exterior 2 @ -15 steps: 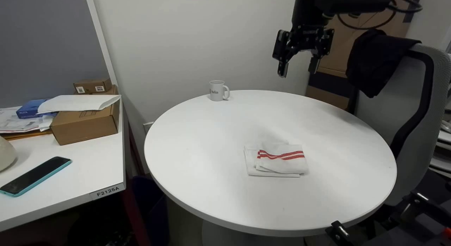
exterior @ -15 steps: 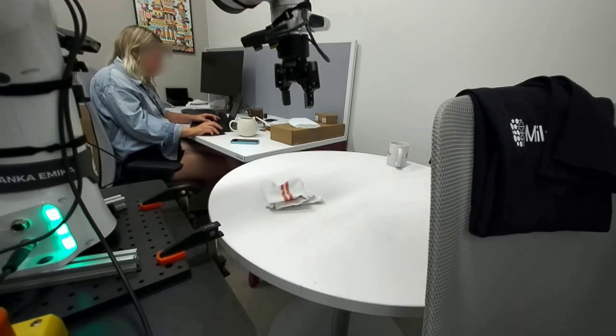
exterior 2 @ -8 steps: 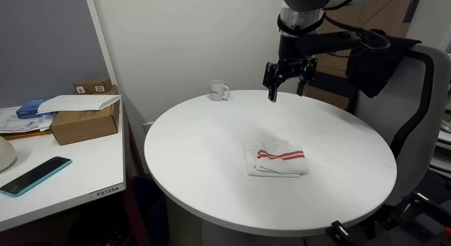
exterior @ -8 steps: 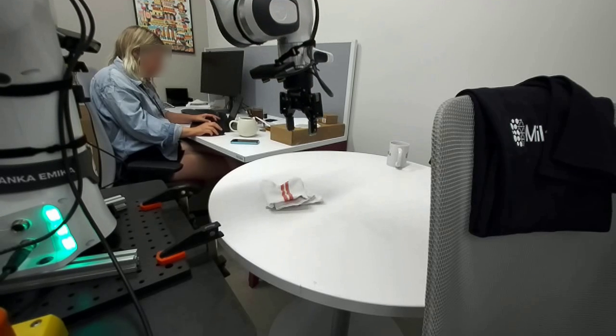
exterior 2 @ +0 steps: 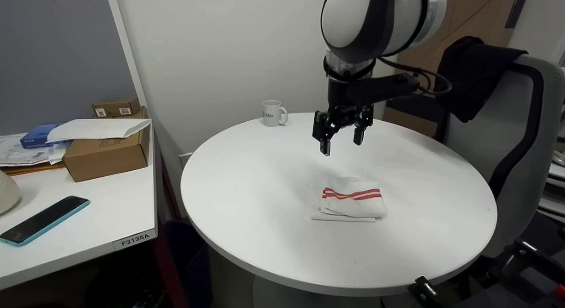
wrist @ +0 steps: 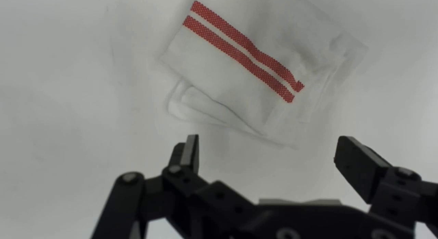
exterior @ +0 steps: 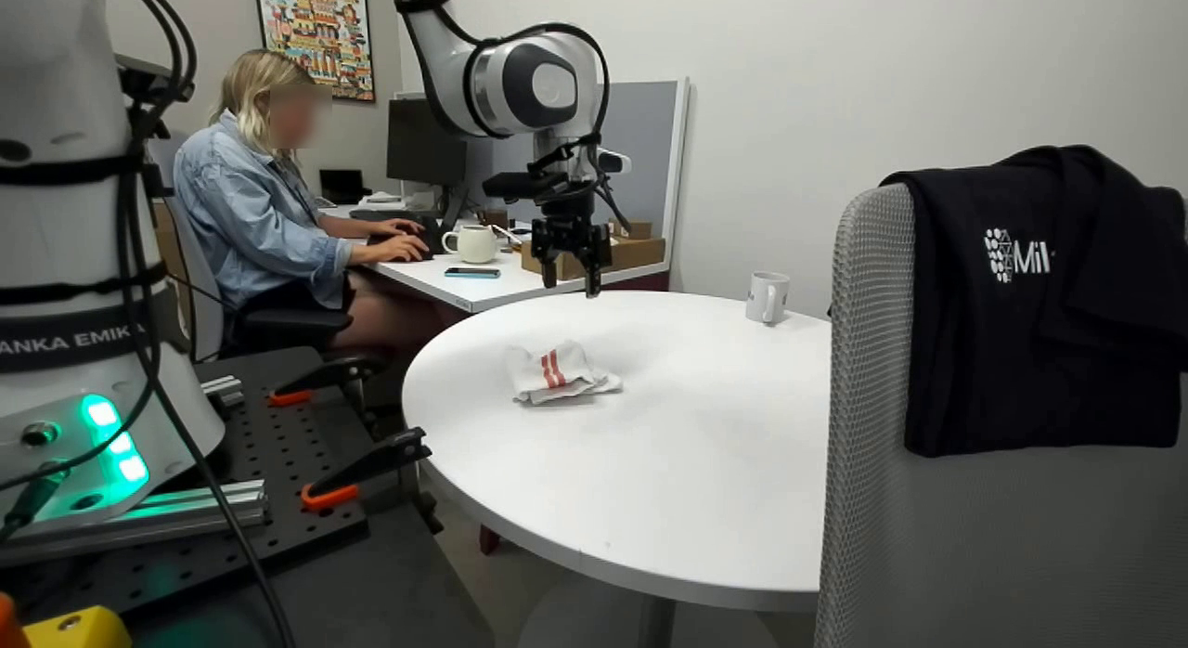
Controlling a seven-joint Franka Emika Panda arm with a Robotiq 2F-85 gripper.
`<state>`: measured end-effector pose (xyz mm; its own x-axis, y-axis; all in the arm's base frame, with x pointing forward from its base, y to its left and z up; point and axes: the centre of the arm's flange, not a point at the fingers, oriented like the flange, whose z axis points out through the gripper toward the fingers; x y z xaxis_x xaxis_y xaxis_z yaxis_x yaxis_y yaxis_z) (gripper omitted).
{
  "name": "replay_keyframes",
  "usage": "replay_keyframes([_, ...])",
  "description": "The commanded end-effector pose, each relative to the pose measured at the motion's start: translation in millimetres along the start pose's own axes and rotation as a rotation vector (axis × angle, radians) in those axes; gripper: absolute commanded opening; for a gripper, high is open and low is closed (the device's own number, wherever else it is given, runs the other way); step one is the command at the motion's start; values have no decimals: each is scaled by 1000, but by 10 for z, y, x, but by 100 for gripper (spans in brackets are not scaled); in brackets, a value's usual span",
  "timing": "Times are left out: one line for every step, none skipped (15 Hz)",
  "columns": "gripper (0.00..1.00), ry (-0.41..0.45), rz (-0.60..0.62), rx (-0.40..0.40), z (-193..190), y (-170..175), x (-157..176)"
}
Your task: Use the towel to wipe the table
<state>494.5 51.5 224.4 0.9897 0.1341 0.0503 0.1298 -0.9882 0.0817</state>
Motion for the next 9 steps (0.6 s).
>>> replay_keyframes([100,-18,-28,-24,313,-173,58])
replay_keyframes([100,-28,-36,-30,380,-201,41])
replay_keyframes([100,-36,-42,-36,434,-217,28])
replay_keyframes([100,-47,-45,-41,494,-219,8])
replay_keyframes([100,-56,-50,-47,548,-212,-3])
replay_keyframes([100,-66,-51,-54,611,-197,-17])
replay_keyframes([100,-76,-51,-61,665,-186,-28])
replay_keyframes([100,-86,-53,-69,735,-174,-43])
replay_keyframes([100,-99,-54,-74,806,-162,-61])
